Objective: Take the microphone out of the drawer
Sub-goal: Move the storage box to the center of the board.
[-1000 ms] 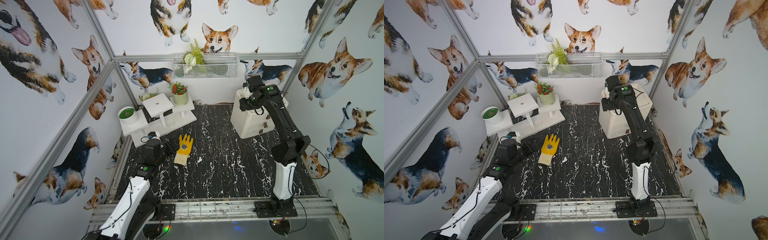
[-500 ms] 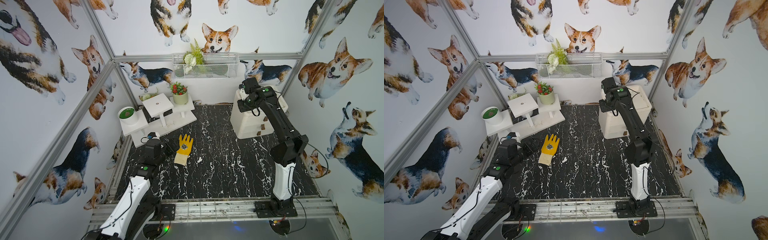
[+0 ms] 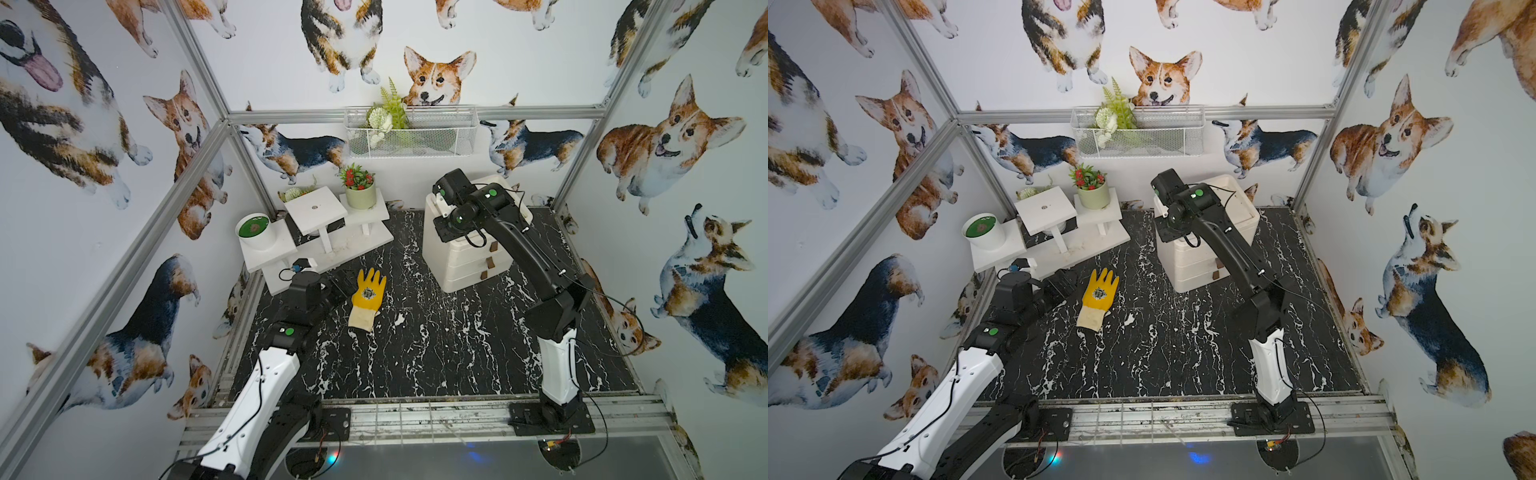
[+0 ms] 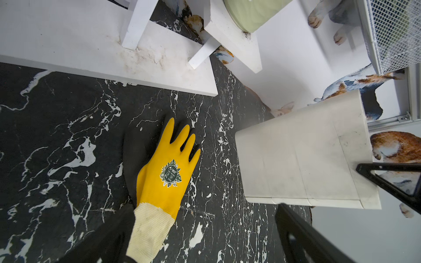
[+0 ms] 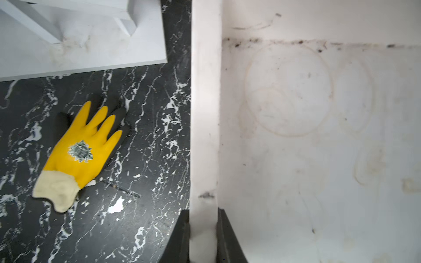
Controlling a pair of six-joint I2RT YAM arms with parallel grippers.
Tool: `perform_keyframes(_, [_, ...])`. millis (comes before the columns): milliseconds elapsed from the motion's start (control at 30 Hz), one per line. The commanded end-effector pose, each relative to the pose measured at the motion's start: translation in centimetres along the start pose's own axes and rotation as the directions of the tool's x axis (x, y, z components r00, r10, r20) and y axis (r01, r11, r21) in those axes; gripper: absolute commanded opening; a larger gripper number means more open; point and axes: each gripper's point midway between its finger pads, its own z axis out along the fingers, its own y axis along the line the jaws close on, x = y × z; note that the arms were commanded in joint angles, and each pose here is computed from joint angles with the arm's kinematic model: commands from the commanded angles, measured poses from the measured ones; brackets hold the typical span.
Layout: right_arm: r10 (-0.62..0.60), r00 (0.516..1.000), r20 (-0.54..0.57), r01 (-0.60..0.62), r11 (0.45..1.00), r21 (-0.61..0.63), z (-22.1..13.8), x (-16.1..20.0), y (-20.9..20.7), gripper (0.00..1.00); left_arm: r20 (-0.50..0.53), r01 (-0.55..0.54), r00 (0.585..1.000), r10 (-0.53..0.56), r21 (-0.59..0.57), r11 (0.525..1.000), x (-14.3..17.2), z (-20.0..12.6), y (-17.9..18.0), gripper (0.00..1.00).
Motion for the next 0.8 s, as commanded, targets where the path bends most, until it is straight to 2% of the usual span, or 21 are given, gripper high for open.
perform_keyframes(0, [0.076,0.997,0.031,-0.072,0.992,-0.1,-1.0,-0.7,3.3,0.1,0.001,-0.017,1.0,0.017,-0.024,1.0,-0.4,-0.3,-0.1,1.0])
perform_keyframes(167, [0.059,0.998,0.038,-0.051,0.982,-0.183,-2.1,-0.5,7.3,0.11,0.008,-0.032,0.999,0.032,-0.023,0.999,-1.0,-0.5,-0.6,1.0])
perform_keyframes(267, [0.04,0.998,0.047,-0.025,0.959,-0.284,-2.8,-0.5,10.3,0.15,0.005,-0.032,0.999,0.032,-0.022,0.999,-1.2,-0.5,-0.9,1.0])
perform_keyframes(400, [0.026,0.998,0.052,-0.004,0.922,-0.388,-3.5,-0.6,13.0,0.35,-0.015,-0.032,0.999,0.032,-0.018,0.999,-1.3,-0.2,-1.4,1.0])
perform_keyframes(467, [0.031,0.998,0.052,-0.008,0.922,-0.388,-3.7,-0.6,12.9,0.47,-0.025,-0.035,0.999,0.035,-0.013,0.999,-1.4,-0.2,-1.8,1.0])
perform_keyframes(533, [0.033,0.998,0.061,-0.008,0.925,-0.38,-4.3,-0.6,12.6,0.53,-0.034,-0.042,0.999,0.042,-0.007,0.999,-1.5,-0.3,-2.2,1.0])
perform_keyframes(667, [0.07,0.99,0.123,-0.018,0.925,-0.379,-6.5,-0.5,11.5,0.6,-0.054,-0.056,0.997,0.056,0.008,0.998,-1.7,-0.6,-3.0,1.0])
perform_keyframes(767, [0.16,0.972,0.174,-0.075,0.907,-0.414,-8.3,0.1,10.0,0.62,-0.089,-0.06,0.994,0.062,0.017,0.998,-1.1,-0.4,-3.2,1.0])
